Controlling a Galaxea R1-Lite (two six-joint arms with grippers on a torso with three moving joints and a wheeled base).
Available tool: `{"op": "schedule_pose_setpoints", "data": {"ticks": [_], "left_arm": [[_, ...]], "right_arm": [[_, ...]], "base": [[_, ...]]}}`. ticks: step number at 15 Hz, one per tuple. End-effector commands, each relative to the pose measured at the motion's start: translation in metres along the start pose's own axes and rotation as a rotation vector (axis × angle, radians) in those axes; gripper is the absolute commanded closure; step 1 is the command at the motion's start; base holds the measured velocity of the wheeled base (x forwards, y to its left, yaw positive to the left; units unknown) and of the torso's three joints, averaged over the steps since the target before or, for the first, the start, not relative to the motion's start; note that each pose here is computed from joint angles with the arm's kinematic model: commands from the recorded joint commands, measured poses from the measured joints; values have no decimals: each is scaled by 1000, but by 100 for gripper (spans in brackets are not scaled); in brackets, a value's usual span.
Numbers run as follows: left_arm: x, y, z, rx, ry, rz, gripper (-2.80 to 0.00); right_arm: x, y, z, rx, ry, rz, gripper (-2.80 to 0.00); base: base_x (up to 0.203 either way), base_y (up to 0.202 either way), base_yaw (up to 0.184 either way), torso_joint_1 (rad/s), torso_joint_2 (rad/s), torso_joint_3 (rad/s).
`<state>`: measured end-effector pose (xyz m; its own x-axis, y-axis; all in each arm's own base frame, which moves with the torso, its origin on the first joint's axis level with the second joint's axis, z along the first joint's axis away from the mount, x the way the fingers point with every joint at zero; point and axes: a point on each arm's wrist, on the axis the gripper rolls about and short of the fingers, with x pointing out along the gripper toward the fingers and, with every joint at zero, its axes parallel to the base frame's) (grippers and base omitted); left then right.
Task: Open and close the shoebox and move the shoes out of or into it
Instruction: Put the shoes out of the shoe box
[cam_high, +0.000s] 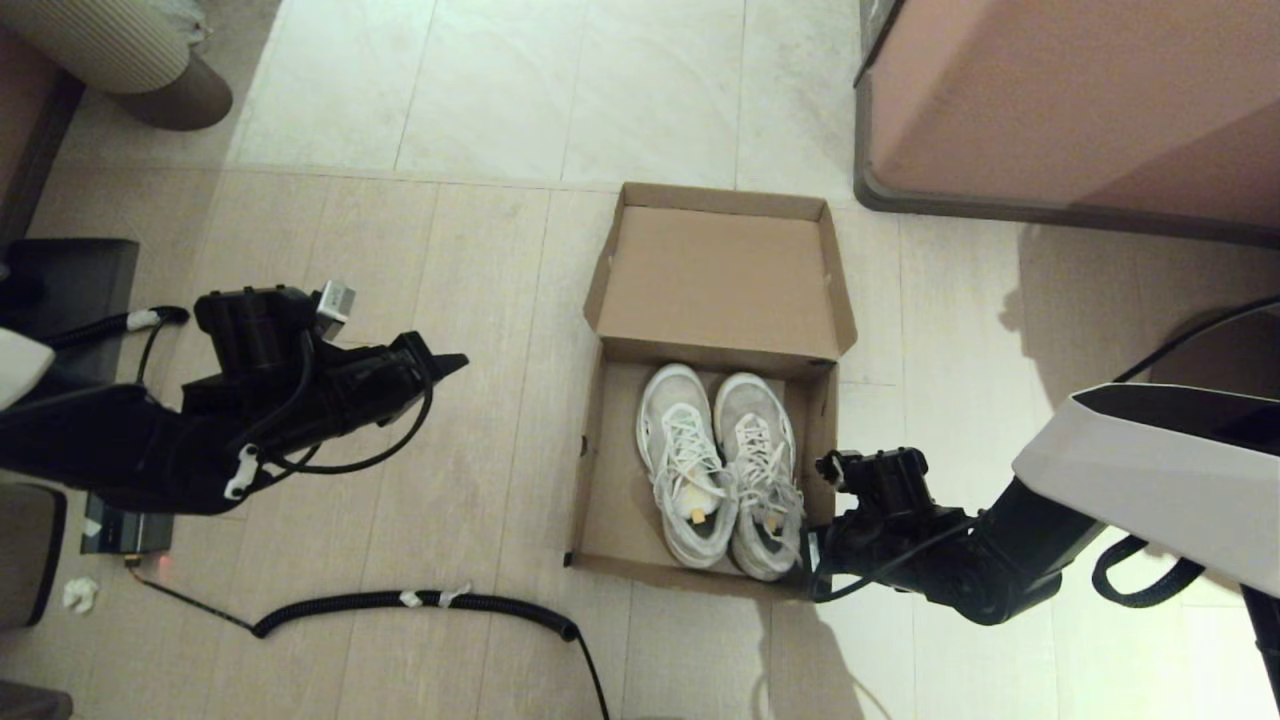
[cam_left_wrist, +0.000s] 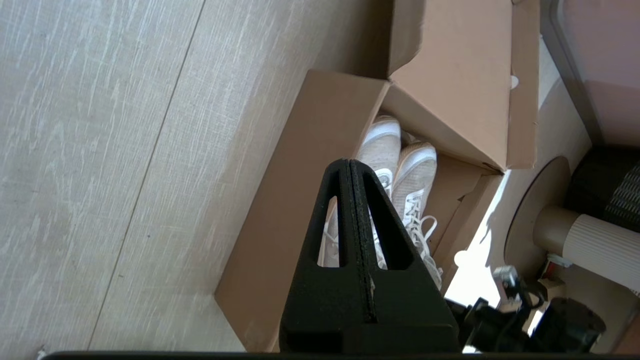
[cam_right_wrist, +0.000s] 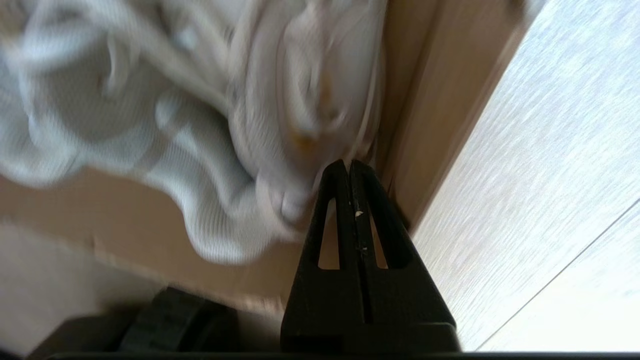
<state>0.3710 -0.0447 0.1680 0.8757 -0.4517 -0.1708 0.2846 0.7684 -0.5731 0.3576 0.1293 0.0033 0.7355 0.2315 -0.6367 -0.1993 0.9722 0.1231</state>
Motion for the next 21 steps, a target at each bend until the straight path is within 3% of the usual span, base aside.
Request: {"op": "schedule_pose_setpoints", "data": {"ticks": [1, 6, 10, 11, 13, 17, 21], "left_arm": [[-2, -2, 3, 1, -11, -7, 0], [-8, -3, 0, -3, -5, 2, 0], [-20, -4, -2, -6, -5, 18, 0], [-20, -4, -1, -5, -16, 31, 0], [-18, -5, -1, -3, -33, 58, 0], [-10, -4, 3, 3, -50, 57, 0], [-10, -1, -1, -2, -38, 65, 0]], "right_arm": [[2, -5, 10, 13, -35, -6, 0], [-35, -1, 41, 4, -138, 18, 0], [-77, 3, 40, -3, -98, 41, 0], [-77, 7, 39, -10, -92, 56, -280], [-59, 17, 25, -27, -42, 72, -280], [-22, 44, 8, -70, -101, 98, -280], [1, 65, 12, -89, -148, 123, -280]], "base": [[0, 0, 0, 0, 0, 0], [0, 0, 0, 0, 0, 0], [0, 0, 0, 0, 0, 0], [0, 0, 0, 0, 0, 0], [0, 0, 0, 0, 0, 0], [0, 0, 0, 0, 0, 0], [0, 0, 0, 0, 0, 0]]}}
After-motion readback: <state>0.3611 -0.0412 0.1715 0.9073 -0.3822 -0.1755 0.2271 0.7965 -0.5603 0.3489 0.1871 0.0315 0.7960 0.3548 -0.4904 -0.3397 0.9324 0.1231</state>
